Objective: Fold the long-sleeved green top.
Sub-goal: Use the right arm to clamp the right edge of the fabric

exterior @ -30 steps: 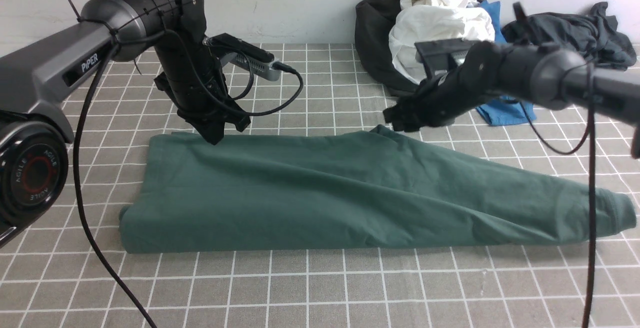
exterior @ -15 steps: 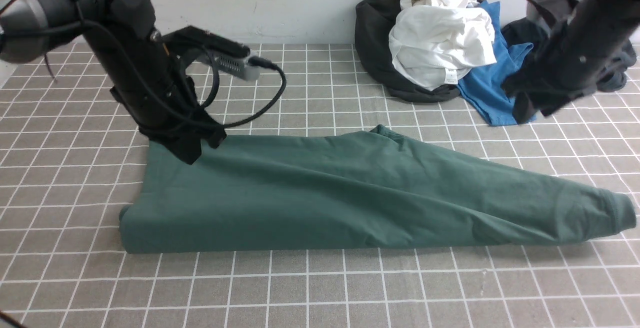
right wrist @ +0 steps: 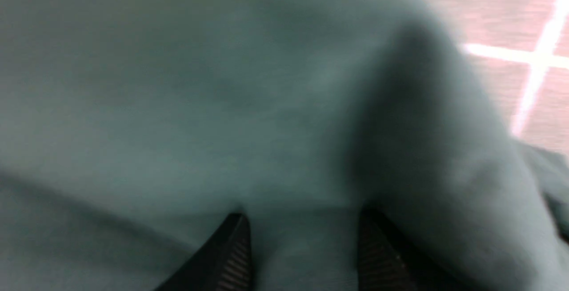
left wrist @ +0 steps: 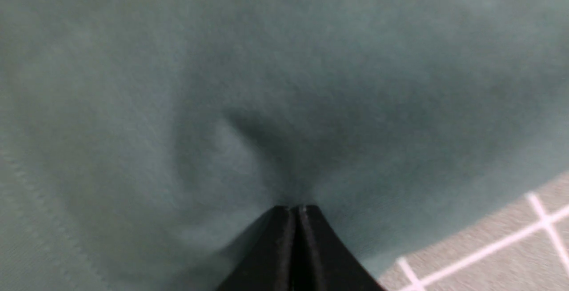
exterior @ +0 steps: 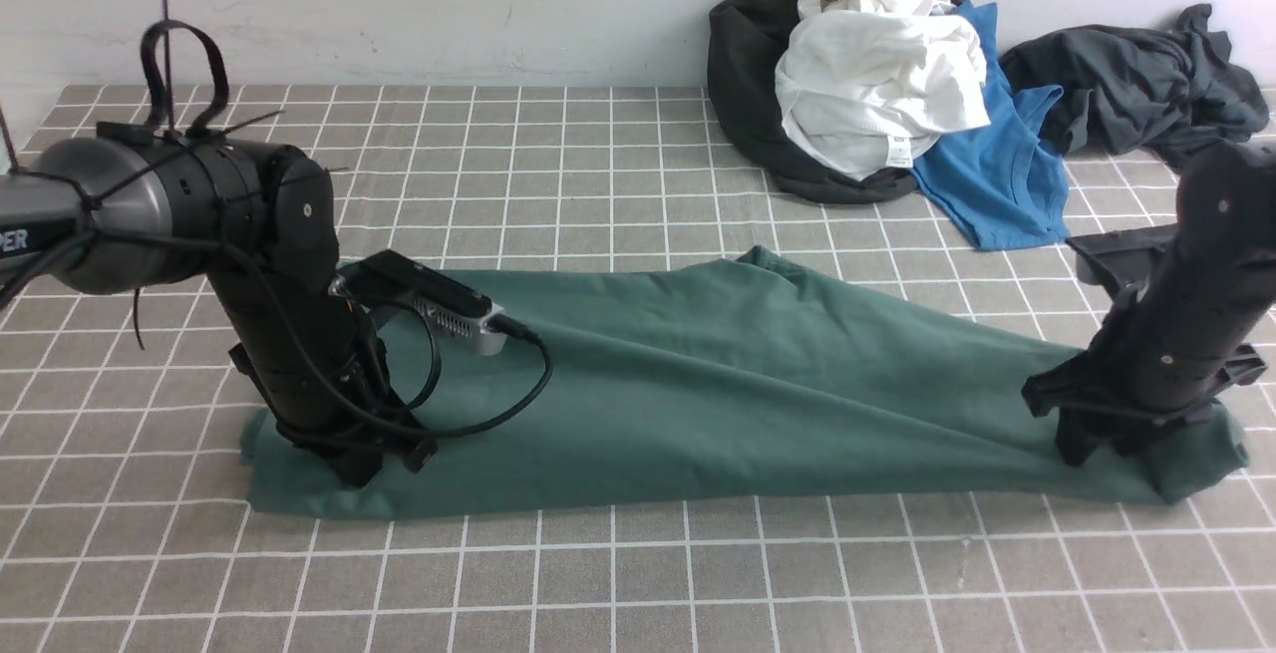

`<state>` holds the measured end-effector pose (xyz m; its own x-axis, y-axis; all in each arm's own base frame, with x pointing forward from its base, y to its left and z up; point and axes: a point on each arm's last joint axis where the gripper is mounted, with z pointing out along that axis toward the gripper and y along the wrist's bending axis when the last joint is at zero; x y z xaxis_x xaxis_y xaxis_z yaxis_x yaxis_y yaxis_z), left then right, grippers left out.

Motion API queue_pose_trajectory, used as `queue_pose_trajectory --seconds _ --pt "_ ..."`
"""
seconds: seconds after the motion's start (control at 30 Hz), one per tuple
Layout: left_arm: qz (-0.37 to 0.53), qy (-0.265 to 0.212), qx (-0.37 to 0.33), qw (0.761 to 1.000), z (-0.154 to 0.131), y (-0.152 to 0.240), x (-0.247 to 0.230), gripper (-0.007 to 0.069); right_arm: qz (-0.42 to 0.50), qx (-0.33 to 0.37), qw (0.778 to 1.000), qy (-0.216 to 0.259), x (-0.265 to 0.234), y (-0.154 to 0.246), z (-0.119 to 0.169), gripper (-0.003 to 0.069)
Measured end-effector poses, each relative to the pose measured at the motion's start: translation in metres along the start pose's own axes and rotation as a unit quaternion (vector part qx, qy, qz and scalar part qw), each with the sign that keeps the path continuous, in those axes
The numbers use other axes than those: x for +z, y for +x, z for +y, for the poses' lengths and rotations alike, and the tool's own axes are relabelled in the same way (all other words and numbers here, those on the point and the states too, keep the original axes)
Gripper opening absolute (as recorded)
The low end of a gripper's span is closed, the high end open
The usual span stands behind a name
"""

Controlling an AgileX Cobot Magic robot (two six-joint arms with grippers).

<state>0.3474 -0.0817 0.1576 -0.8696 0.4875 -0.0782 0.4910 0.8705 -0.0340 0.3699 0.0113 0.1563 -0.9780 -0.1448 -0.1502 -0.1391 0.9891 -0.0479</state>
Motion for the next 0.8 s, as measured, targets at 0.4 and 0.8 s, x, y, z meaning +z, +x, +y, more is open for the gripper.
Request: queue_pose_trajectory --seconds 0.4,0.8 --pt "0.015 0.003 0.000 1.000 0.001 -0.002 0.001 -0.0007 -0.061 0.040 0.997 0.033 -0.044 0.003 -0.029 0.0328" --pt "0.009 -0.004 0.003 1.000 0.001 0.001 -0.004 -0.0007 -0.044 0.104 0.994 0.010 -0.014 0.005 -0.055 0.0521"
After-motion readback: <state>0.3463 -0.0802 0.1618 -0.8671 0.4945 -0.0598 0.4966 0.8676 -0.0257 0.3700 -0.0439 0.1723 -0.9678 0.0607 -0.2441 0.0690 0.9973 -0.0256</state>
